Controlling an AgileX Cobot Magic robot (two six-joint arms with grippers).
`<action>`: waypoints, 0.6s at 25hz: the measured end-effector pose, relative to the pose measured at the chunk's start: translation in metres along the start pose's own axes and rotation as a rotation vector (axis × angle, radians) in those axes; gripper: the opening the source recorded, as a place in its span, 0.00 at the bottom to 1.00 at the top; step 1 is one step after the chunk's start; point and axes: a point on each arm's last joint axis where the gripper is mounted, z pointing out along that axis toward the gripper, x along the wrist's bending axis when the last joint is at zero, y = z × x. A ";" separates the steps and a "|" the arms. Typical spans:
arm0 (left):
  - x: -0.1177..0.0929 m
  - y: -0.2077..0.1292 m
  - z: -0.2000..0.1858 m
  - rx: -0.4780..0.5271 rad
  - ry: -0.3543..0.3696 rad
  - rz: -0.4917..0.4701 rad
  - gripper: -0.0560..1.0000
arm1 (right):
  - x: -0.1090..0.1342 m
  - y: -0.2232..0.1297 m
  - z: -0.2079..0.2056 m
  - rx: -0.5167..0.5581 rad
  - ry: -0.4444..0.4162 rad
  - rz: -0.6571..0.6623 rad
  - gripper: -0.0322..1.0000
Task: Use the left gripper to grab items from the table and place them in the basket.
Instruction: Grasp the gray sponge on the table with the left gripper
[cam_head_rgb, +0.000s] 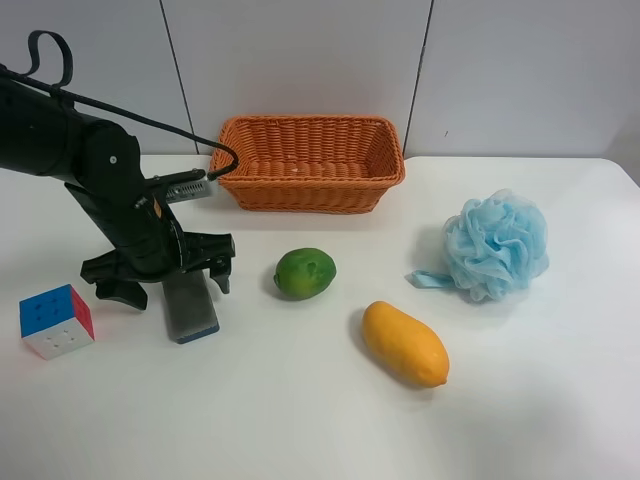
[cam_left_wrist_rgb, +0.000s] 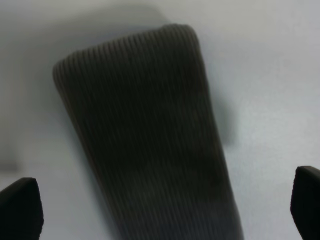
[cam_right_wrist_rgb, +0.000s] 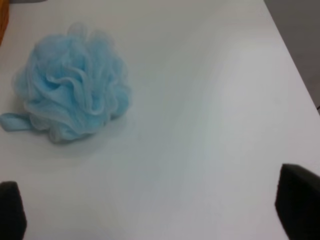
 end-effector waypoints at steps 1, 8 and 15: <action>0.000 0.000 0.002 0.003 0.003 -0.003 0.99 | 0.000 0.000 0.000 0.000 0.000 0.000 0.99; 0.001 0.000 0.018 0.014 0.013 -0.031 0.99 | 0.000 0.000 0.000 0.000 0.000 0.000 0.99; 0.001 0.000 0.020 0.008 0.009 -0.031 0.79 | 0.000 0.000 0.000 0.000 0.000 0.000 0.99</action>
